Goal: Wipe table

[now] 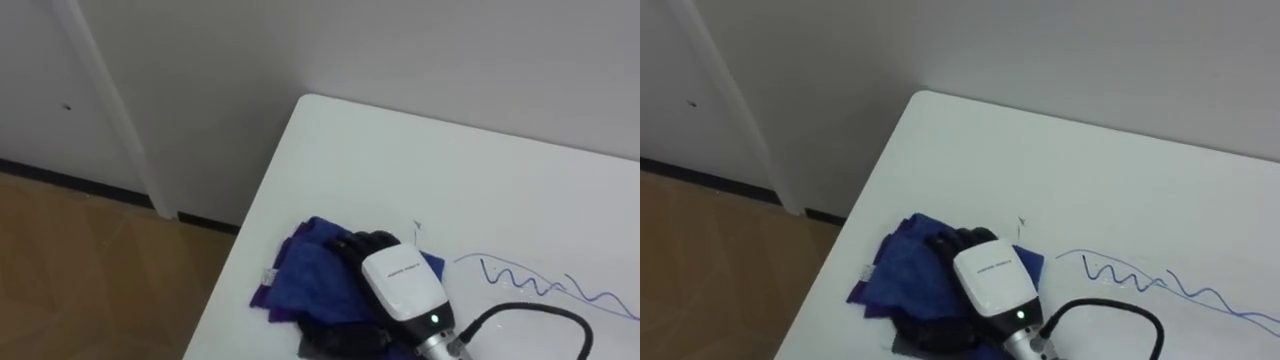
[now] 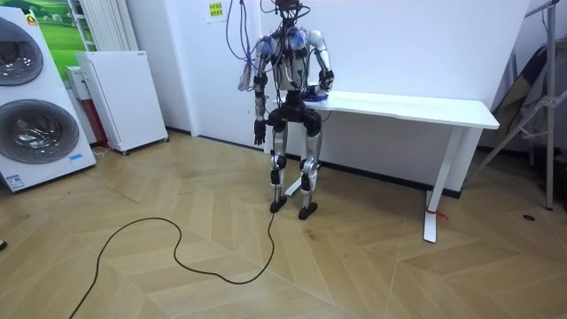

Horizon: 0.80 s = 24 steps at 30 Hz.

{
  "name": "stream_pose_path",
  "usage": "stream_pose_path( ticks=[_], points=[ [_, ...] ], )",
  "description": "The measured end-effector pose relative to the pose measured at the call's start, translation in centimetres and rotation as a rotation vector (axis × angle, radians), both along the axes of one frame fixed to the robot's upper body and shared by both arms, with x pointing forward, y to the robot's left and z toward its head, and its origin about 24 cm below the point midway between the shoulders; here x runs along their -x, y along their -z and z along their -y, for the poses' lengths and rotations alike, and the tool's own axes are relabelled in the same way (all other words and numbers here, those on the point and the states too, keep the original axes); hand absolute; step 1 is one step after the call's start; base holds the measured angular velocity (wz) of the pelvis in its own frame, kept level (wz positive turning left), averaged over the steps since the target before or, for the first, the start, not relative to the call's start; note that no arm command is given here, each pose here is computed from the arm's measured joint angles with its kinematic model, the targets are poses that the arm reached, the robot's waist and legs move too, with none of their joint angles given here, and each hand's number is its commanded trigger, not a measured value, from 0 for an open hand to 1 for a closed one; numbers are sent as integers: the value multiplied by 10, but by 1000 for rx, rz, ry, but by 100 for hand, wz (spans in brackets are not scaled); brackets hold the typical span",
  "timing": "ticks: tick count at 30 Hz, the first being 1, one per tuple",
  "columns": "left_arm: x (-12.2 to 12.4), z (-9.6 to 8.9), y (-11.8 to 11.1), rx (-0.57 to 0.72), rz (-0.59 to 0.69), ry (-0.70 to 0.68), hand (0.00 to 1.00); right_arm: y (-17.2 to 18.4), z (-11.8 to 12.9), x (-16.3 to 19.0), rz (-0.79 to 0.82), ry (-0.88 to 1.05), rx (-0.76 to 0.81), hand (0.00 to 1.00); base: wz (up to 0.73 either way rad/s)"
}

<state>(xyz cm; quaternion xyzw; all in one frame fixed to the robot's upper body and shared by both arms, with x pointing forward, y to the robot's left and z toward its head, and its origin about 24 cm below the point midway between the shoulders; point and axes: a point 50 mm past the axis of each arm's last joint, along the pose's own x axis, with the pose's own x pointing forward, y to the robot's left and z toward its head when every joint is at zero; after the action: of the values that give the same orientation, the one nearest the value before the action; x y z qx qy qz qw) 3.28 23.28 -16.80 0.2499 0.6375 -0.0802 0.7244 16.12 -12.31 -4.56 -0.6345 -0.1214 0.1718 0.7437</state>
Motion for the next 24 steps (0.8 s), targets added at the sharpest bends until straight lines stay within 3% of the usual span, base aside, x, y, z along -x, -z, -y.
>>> stream_pose_path(
  ticks=[12,19,24],
  points=[
    [1,0,0,-7,5,-8,0,-5,8,-2,31,53,-45,100,0],
    [7,-8,-2,-26,-7,-49,0,-4,33,-9,35,153,-15,100,0],
    [13,-8,-2,-23,-21,-55,0,0,49,-13,-20,266,-74,100,2]
  ],
)
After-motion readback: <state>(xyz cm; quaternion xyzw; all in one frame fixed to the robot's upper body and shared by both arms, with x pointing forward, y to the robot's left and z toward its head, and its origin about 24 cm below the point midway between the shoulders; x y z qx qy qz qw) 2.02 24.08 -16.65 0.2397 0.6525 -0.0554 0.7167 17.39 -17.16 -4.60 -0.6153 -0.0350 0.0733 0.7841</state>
